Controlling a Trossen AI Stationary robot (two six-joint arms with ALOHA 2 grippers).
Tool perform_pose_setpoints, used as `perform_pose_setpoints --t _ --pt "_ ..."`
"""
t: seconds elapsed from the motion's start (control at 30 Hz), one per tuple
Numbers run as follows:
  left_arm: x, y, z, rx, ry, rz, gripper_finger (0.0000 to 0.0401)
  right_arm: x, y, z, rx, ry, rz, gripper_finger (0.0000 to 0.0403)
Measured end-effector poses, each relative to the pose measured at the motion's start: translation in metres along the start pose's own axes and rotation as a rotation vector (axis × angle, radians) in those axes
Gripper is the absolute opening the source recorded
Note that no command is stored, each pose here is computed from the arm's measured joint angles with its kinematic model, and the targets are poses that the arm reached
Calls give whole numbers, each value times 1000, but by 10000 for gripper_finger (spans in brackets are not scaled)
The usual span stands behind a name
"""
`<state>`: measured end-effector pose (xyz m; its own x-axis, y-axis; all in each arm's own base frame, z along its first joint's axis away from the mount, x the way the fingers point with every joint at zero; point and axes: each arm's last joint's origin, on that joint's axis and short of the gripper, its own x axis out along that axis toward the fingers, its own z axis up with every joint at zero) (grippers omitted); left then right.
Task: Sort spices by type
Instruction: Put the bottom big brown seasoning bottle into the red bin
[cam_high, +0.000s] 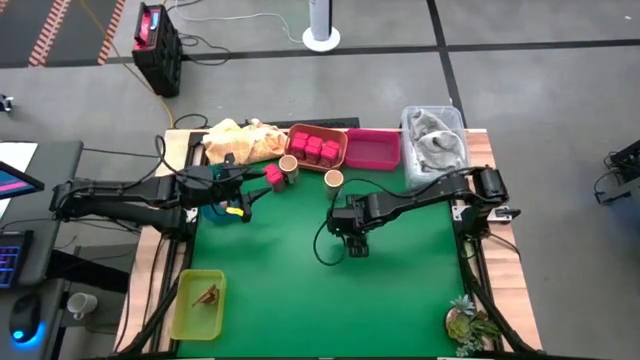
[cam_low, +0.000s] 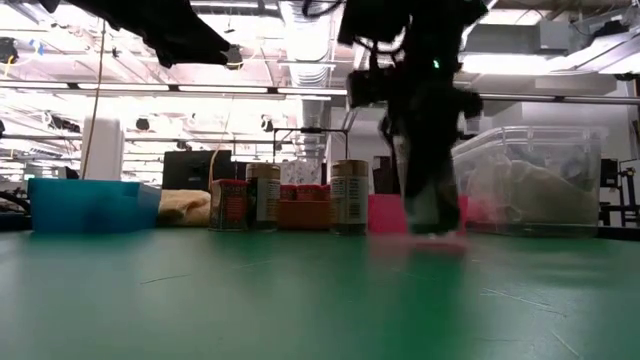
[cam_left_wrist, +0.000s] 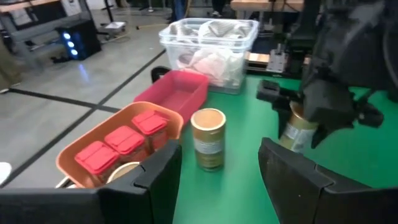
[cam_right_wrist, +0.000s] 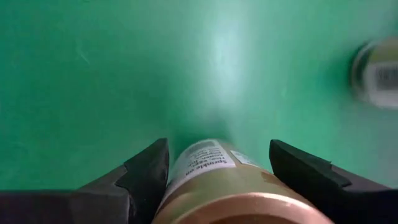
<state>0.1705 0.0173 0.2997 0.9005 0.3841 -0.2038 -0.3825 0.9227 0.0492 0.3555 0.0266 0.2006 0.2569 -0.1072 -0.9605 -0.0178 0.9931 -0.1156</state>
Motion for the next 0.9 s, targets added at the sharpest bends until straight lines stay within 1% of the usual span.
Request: perform_pose_setpoints --t 0.13,0.3,0.37,0.47,0.57,0.7,0.83,0.9 --pt "-1 -4 -1 2 6 -23 204 -26 -7 15 -29 -38 -10 286" --pt "-2 -6 -2 4 13 -36 204 -45 -21 18 -37 14 -45 286" --pt "-2 -6 -3 7 31 -31 204 -53 -31 20 -40 28 -82 286" --pt "-2 -6 -5 9 47 -14 204 -59 -48 18 -48 58 -107 286" --pt "-2 -6 -6 7 51 -6 204 -66 -76 14 -21 37 -128 286" --pt "-2 -6 -5 6 49 -6 204 -75 -121 4 66 6 -175 286" --pt "-1 -6 -5 6 40 -6 204 -86 -170 0 163 -132 -264 286" --pt "0 -6 -5 12 46 -6 204 -87 -193 -5 219 -174 -297 286"
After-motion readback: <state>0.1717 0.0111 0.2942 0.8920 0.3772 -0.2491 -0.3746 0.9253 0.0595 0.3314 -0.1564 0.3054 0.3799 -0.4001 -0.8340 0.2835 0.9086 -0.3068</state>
